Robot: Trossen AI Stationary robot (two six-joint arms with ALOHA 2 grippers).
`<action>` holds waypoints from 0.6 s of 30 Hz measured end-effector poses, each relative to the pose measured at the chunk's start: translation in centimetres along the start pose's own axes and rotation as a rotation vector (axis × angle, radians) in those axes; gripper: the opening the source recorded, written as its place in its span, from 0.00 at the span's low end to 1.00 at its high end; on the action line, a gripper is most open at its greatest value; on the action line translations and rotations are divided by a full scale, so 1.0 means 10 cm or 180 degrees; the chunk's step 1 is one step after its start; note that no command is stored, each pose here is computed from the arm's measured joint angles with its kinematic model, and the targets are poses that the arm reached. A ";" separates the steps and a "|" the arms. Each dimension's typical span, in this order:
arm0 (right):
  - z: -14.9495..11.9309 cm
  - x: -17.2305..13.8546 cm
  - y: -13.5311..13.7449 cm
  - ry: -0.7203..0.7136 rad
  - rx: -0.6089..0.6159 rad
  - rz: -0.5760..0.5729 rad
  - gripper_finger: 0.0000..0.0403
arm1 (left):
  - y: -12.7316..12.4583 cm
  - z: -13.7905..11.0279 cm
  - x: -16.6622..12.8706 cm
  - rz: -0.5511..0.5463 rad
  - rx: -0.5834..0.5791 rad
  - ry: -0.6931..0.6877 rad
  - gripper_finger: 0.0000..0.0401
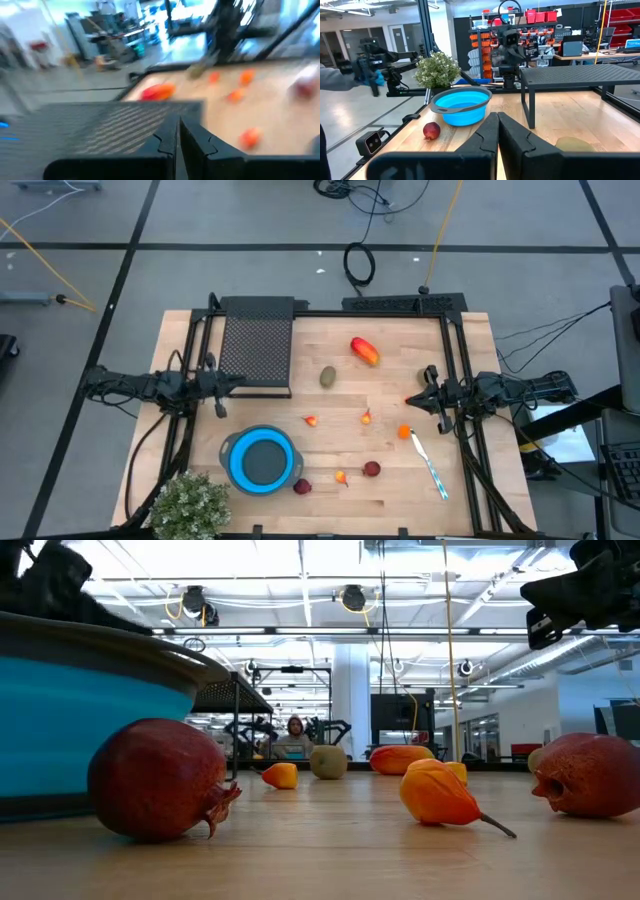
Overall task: Pick & Place Fruit
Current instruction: Put the blue strainer bowl on the shelf
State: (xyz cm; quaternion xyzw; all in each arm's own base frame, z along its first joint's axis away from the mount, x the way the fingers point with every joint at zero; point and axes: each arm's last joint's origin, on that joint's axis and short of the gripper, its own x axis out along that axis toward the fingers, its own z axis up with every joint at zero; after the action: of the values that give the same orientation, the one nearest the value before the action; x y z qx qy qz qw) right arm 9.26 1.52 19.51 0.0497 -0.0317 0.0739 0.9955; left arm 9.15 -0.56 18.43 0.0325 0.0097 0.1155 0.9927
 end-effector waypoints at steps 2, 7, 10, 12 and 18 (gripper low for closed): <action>0.00 0.00 0.00 0.0000 0.0000 0.0000 0.00 | 0.00 0.08 0.00 -0.0048 -0.0501 -0.0264 0.06; 0.00 0.00 0.00 0.0000 0.0000 0.0000 0.00 | 0.02 0.30 -0.05 -0.0344 -0.1710 -0.0930 0.06; 0.00 0.00 0.00 0.0000 0.0000 0.0000 0.00 | 0.00 0.39 -0.08 -0.0819 -0.1871 -0.1144 0.06; 0.00 0.00 0.00 0.0001 0.0000 0.0000 0.00 | -0.02 0.42 -0.09 -0.1085 -0.1879 -0.1220 0.06; 0.00 0.00 0.00 0.0000 -0.0001 0.0000 0.00 | -0.08 0.52 0.00 -0.1188 -0.1965 -0.1024 0.06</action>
State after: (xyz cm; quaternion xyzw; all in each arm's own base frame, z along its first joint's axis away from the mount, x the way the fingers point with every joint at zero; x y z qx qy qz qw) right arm 9.26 1.52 19.51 0.0495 -0.0317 0.0739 0.9955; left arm 9.47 -1.64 23.53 -0.2521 -0.1754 -0.0760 0.9486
